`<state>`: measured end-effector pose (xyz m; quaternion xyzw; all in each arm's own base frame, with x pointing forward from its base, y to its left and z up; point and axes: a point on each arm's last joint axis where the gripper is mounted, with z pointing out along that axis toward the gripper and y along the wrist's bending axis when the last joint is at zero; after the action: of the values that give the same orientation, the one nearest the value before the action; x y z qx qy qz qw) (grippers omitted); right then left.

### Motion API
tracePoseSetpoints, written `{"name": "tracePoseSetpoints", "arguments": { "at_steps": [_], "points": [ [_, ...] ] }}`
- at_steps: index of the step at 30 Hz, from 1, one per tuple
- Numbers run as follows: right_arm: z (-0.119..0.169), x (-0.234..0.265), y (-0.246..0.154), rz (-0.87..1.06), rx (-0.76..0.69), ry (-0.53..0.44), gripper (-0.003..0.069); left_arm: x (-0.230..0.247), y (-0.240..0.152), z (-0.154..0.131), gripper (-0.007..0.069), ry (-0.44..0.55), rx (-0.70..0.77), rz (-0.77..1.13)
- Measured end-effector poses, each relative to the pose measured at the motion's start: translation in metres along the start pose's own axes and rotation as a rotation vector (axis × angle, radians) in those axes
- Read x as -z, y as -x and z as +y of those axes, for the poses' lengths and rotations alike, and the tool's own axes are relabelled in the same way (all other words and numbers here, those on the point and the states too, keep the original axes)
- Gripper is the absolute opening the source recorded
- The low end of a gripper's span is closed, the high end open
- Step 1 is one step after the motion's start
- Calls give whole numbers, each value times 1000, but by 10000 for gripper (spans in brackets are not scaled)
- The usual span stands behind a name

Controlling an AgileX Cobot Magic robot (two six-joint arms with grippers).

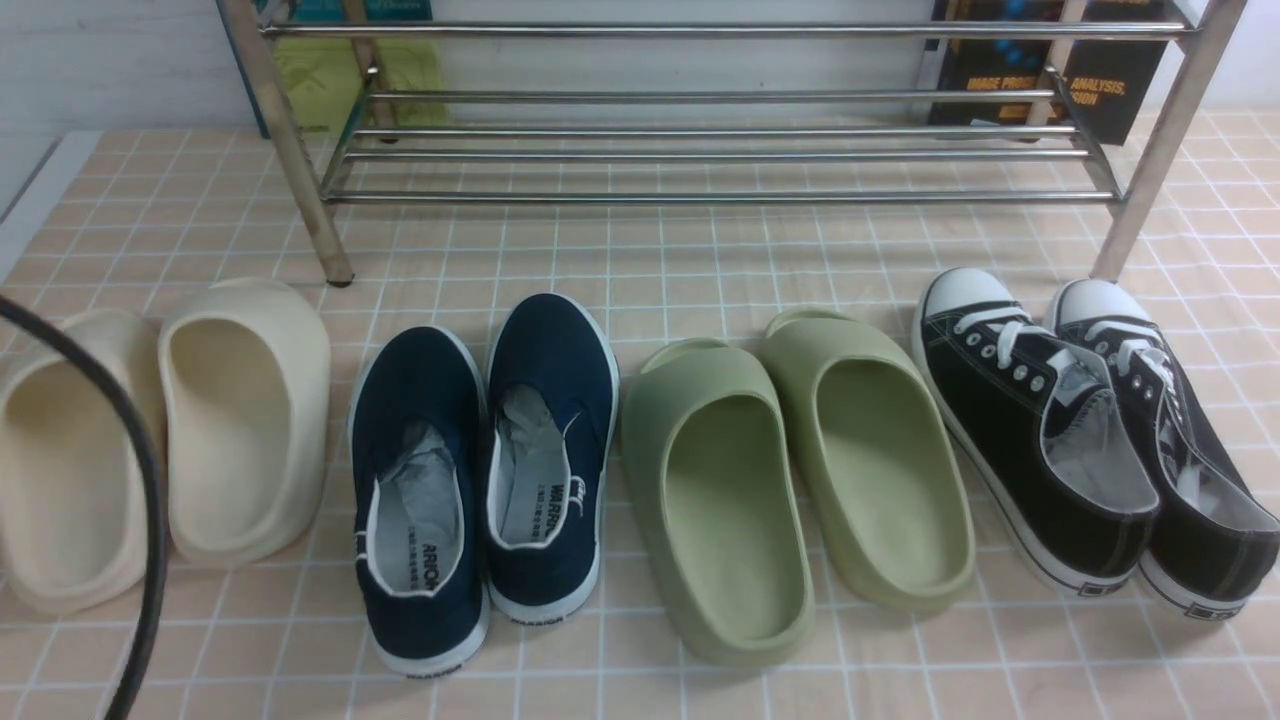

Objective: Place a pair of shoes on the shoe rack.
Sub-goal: Use the left arm to grab the shoe closest to it

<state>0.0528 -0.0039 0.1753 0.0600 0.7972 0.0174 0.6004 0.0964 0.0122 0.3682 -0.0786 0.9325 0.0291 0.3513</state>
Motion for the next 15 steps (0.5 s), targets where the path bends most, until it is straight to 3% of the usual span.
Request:
{"name": "tracePoseSetpoints", "arguments": {
  "at_steps": [3,8,12,15],
  "points": [
    [0,0,0,0,0,0,239,-20,18,-5,2,24,-107,89],
    [0,0,0,0,0,0,239,-76,30,-56,3,-45,-384,284],
    [0,0,0,0,0,0,239,-112,34,-96,40,-46,-418,349],
    [0,0,0,0,0,0,239,-141,39,-120,114,-24,-386,375]
  ]
}}
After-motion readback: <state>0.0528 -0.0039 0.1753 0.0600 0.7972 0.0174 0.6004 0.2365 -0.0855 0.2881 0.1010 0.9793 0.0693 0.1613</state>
